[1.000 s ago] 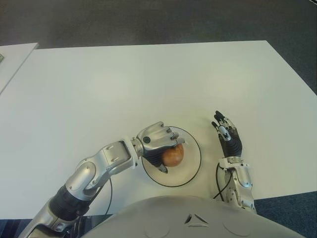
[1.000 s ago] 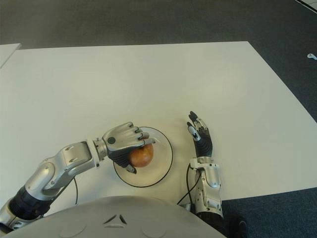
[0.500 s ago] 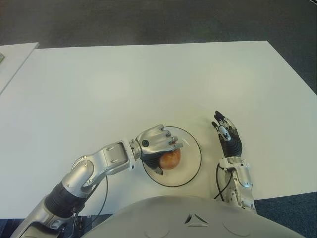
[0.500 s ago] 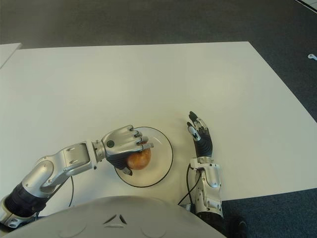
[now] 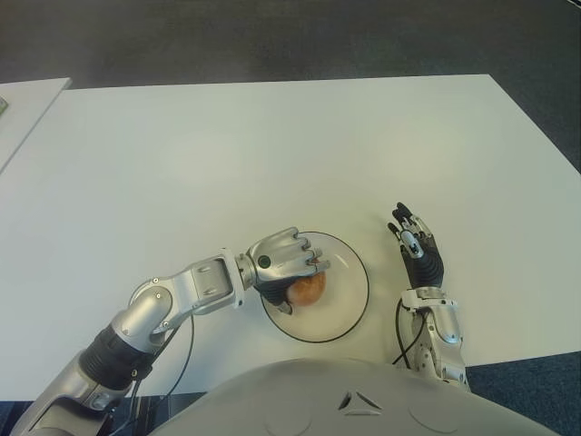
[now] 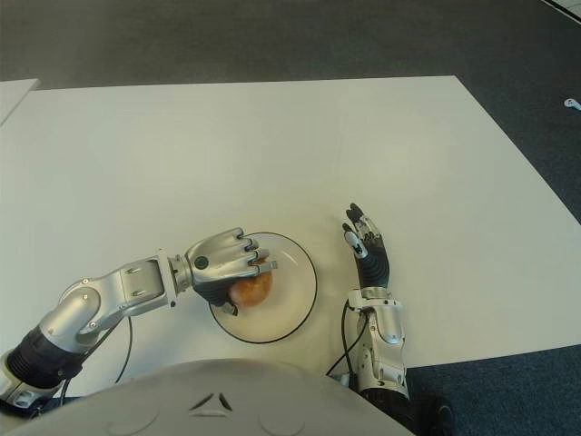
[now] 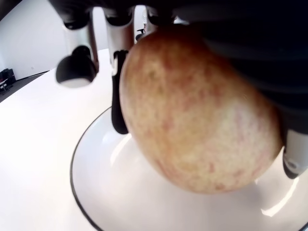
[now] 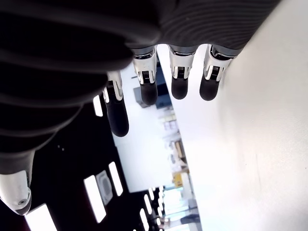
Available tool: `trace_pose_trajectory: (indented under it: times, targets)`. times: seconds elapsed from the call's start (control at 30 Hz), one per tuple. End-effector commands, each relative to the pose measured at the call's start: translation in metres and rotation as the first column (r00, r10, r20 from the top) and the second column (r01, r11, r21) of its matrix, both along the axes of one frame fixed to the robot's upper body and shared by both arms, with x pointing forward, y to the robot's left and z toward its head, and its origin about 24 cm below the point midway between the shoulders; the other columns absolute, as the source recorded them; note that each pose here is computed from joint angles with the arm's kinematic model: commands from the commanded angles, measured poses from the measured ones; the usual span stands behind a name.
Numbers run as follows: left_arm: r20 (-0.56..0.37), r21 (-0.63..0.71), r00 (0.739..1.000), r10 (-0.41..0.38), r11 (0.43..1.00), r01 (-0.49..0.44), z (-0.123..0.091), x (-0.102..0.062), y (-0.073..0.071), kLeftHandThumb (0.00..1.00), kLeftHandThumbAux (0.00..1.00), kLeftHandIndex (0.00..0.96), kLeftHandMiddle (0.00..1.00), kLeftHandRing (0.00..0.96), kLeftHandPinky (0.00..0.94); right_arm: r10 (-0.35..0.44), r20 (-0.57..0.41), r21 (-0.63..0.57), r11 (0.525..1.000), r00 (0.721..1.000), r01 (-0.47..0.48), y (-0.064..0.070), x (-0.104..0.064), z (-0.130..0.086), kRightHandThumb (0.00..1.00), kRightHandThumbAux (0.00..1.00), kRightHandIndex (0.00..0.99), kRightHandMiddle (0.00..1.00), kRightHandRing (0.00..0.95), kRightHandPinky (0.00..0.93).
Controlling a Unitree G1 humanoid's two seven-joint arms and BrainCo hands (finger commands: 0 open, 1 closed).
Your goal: Put the apples into the plate.
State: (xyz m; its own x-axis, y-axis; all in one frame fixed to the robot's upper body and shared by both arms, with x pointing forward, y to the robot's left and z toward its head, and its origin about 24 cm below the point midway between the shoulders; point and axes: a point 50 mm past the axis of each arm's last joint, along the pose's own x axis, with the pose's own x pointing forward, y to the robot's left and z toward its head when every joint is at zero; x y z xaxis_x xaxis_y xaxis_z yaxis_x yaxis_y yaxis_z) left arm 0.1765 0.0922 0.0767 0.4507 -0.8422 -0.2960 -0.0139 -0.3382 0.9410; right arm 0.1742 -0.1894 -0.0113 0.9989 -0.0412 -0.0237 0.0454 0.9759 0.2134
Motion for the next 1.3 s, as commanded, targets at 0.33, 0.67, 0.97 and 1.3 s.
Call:
trace_pose_trajectory:
  times: [0.33,0.67,0.97,1.3]
  targets:
    - [-0.012,0.0,1.0,0.024,1.0,-0.024,-0.006,0.003,0.001,0.71,0.701,0.443,0.851,0.859,0.851,0.015,-0.057,0.003,1.0,0.998,-0.015,0.003,-0.009,-0.009,0.346,0.549,0.291,0.166,0.069,0.027]
    - [-0.05,-0.072,0.994,0.1,0.992,-0.103,-0.01,0.003,0.001,0.382,0.515,0.345,0.57,0.609,0.624,0.025,-0.092,0.029,0.999,0.995,-0.022,0.005,-0.01,-0.012,0.334,0.536,0.261,0.137,0.041,0.01]
    - [-0.098,-0.018,0.986,0.134,0.991,-0.136,-0.013,0.006,-0.001,0.056,0.393,0.043,0.055,0.062,0.076,0.035,-0.13,0.043,0.999,0.991,-0.03,0.006,-0.012,-0.014,0.312,0.556,0.213,0.103,0.014,0.0]
    - [-0.152,0.003,0.976,0.154,0.988,-0.155,-0.01,0.004,-0.002,0.001,0.334,0.0,0.001,0.001,0.001,0.044,-0.14,0.033,0.999,0.989,-0.04,0.008,-0.013,-0.014,0.285,0.58,0.174,0.07,0.001,0.0]
